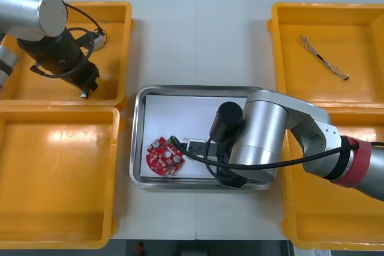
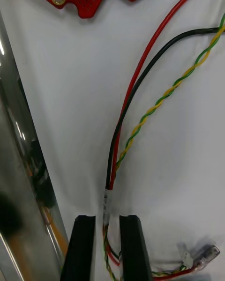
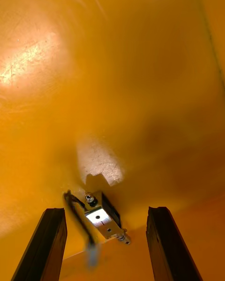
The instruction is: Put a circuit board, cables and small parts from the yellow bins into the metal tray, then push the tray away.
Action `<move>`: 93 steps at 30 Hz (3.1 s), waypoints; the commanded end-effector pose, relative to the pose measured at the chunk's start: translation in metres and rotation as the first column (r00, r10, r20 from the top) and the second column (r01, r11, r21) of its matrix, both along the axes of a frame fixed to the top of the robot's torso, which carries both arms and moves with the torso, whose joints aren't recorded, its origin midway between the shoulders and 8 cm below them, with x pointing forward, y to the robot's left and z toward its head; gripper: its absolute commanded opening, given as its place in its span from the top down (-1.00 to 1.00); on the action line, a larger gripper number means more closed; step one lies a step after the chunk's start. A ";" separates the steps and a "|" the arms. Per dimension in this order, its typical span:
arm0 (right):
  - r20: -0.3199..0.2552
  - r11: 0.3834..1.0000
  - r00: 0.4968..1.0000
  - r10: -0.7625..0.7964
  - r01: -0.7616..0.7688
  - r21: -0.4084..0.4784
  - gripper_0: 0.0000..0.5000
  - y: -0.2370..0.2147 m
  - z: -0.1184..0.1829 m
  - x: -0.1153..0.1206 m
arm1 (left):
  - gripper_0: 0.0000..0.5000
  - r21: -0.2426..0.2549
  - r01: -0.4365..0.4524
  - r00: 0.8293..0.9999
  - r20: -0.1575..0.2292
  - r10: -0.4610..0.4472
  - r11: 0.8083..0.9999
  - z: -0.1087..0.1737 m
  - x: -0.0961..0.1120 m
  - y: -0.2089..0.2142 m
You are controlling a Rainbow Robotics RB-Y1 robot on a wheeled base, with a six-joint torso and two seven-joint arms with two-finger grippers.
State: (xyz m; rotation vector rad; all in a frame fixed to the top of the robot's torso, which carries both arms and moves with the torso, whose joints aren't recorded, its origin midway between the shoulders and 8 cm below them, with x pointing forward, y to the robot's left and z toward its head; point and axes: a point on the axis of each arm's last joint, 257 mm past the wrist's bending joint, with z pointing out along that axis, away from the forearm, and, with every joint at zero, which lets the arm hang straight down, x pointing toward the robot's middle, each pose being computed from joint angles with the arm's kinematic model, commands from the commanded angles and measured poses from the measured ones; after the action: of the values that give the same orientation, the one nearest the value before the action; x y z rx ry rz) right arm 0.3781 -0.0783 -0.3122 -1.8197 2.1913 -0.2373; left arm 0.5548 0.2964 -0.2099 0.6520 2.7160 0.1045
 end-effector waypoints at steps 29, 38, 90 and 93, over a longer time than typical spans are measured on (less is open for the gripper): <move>0.096 0.986 0.982 -0.161 0.156 0.066 -1.00 -0.022 0.120 0.018 | 0.99 0.015 0.018 0.999 0.029 -0.018 1.000 0.009 0.017 0.020; 0.175 0.960 0.957 -0.233 0.198 0.200 -1.00 -0.026 0.172 0.041 | 1.00 -0.018 0.016 0.999 0.052 -0.015 1.000 0.020 0.020 0.016; 0.052 0.594 0.612 -0.789 0.740 0.315 -1.00 -0.248 0.240 0.140 | 0.99 -0.125 -0.052 0.978 0.193 0.076 0.991 0.050 -0.068 -0.191; 0.046 0.610 0.624 -0.780 0.743 0.277 -1.00 -0.258 0.238 0.145 | 1.00 -0.125 -0.074 0.976 0.194 0.097 0.989 0.031 -0.069 -0.197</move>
State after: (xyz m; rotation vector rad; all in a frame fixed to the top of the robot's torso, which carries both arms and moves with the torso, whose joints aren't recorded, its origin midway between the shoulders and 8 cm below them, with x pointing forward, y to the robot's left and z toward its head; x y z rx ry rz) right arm 0.5097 -0.3206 -0.1110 -0.5773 2.6558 -0.2214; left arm 0.4919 0.1185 -0.1641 0.6187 2.5199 0.0944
